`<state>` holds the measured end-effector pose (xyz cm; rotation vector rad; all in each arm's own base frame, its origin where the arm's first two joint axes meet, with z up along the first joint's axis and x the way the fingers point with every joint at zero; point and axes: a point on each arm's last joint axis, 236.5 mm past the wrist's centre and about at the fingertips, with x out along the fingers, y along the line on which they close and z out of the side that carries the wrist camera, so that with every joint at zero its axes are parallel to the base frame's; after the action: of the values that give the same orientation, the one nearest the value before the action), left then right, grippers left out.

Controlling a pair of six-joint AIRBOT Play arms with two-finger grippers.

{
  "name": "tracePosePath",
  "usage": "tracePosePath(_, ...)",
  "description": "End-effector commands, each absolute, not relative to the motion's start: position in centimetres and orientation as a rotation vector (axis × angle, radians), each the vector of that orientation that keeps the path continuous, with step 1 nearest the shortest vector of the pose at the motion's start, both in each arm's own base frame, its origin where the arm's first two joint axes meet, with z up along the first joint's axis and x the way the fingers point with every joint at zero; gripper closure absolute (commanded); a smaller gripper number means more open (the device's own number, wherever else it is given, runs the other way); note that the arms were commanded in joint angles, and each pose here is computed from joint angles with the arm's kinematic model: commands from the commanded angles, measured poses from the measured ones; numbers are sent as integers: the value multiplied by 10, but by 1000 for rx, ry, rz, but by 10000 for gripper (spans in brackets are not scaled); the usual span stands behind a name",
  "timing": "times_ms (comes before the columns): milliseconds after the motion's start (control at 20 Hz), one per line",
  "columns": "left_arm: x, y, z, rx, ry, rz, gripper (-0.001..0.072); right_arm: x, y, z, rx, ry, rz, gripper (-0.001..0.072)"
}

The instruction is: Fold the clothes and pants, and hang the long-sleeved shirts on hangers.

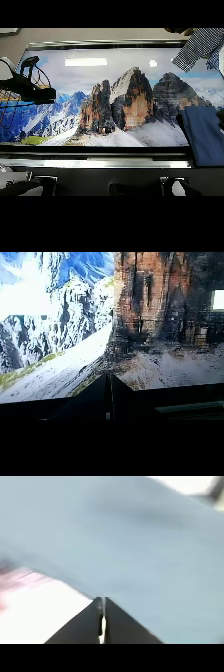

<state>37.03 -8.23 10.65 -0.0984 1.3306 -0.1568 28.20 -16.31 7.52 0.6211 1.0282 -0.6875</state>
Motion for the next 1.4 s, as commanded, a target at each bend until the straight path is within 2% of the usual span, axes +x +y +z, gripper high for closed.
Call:
tracePosePath(0,377,-83,102,-48,1291,-199,688,326,-58,86,531,1062,-309,682)
tracePosePath(200,350,-79,73,-53,1337,-190,688,318,35,80,313,1174,-34,682)
tracePosePath(400,335,-77,68,-42,1351,-197,687,303,78,77,177,1222,109,681)
tracePosePath(550,331,-77,67,-69,1373,-173,687,299,79,75,140,1237,122,682)
tracePosePath(800,331,-77,66,-92,1378,-154,687,276,45,65,-22,1340,55,678)
tracePosePath(1350,331,-77,66,-92,1378,-154,687,273,45,64,-23,1354,55,678)
